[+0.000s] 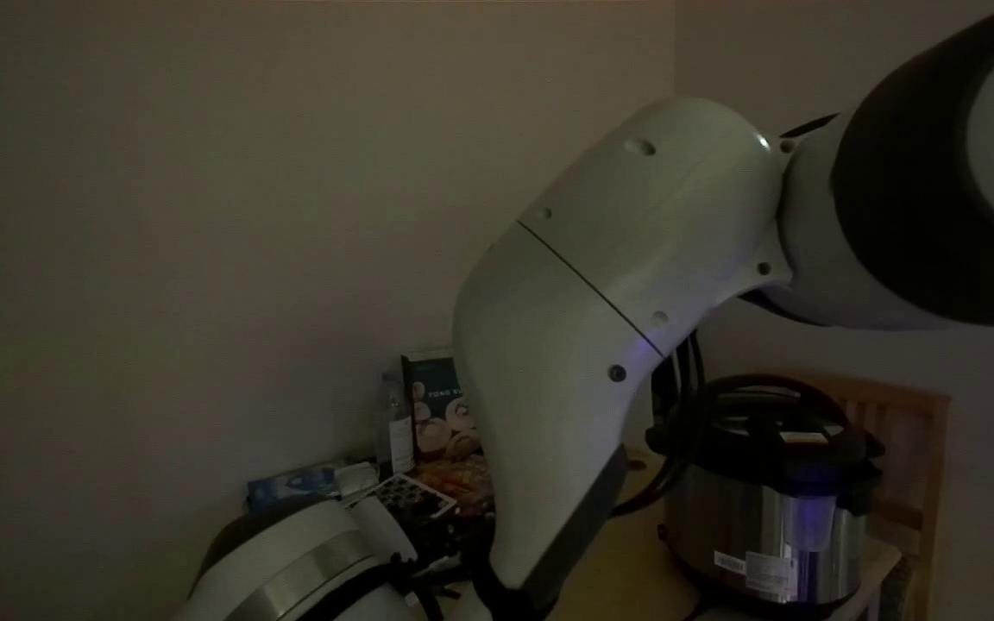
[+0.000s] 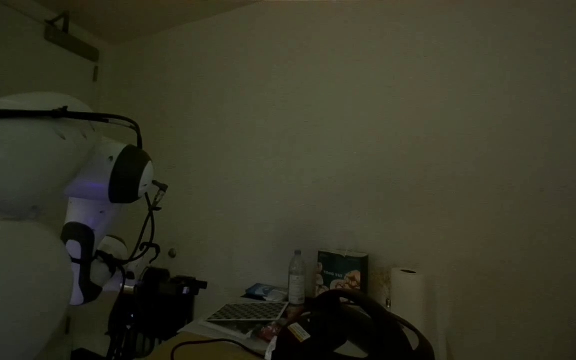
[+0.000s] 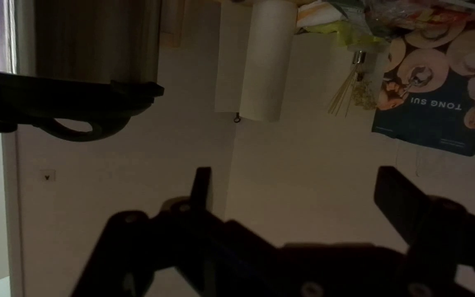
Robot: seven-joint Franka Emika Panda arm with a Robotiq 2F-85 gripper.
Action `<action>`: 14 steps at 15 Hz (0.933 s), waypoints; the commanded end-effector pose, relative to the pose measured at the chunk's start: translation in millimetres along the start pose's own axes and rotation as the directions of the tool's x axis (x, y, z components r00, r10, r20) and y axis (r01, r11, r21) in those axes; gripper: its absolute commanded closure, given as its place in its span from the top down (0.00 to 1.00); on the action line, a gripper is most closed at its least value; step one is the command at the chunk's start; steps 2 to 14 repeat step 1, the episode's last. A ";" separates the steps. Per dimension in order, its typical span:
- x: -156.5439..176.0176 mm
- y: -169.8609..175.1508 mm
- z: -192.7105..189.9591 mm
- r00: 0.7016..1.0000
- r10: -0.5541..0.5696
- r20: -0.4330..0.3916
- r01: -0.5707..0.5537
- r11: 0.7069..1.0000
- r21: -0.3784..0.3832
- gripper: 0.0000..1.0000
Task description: Put the cable on the cooker then remove it.
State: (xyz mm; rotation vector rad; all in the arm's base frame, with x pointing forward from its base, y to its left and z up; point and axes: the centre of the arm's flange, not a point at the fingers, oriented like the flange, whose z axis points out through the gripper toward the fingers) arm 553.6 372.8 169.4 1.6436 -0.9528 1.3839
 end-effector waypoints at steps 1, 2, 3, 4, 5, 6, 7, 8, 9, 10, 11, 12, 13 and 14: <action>-0.4 0.1 0.0 1.000 -0.001 0.000 0.001 1.000 0.000 1.00; -0.4 0.1 0.0 1.000 -0.001 0.000 0.001 1.000 0.000 1.00; -0.4 0.1 0.0 1.000 -0.001 0.000 0.001 1.000 0.000 1.00; -0.4 0.1 0.0 1.000 -0.001 0.000 0.001 1.000 0.000 1.00; -0.4 0.1 0.0 1.000 -0.001 0.000 0.001 1.000 0.000 1.00; -0.4 0.1 0.0 1.000 -0.001 0.000 0.001 1.000 0.000 1.00; -0.4 0.1 0.0 1.000 -0.001 0.000 0.001 1.000 0.000 1.00; -0.4 0.1 0.0 1.000 -0.001 0.000 0.001 1.000 0.000 1.00; -0.4 0.1 0.0 1.000 -0.001 0.000 0.001 1.000 0.000 1.00; -0.4 0.1 0.0 1.000 -0.001 0.000 0.001 1.000 0.000 1.00; -0.4 0.1 0.0 1.000 -0.001 0.000 0.001 1.000 0.000 1.00; -0.4 0.1 0.0 1.000 -0.001 0.000 0.001 1.000 0.000 1.00; -0.4 0.1 0.0 1.000 -0.001 0.000 0.001 1.000 0.000 1.00; -0.4 0.1 0.0 1.000 -0.001 0.000 0.001 1.000 0.000 1.00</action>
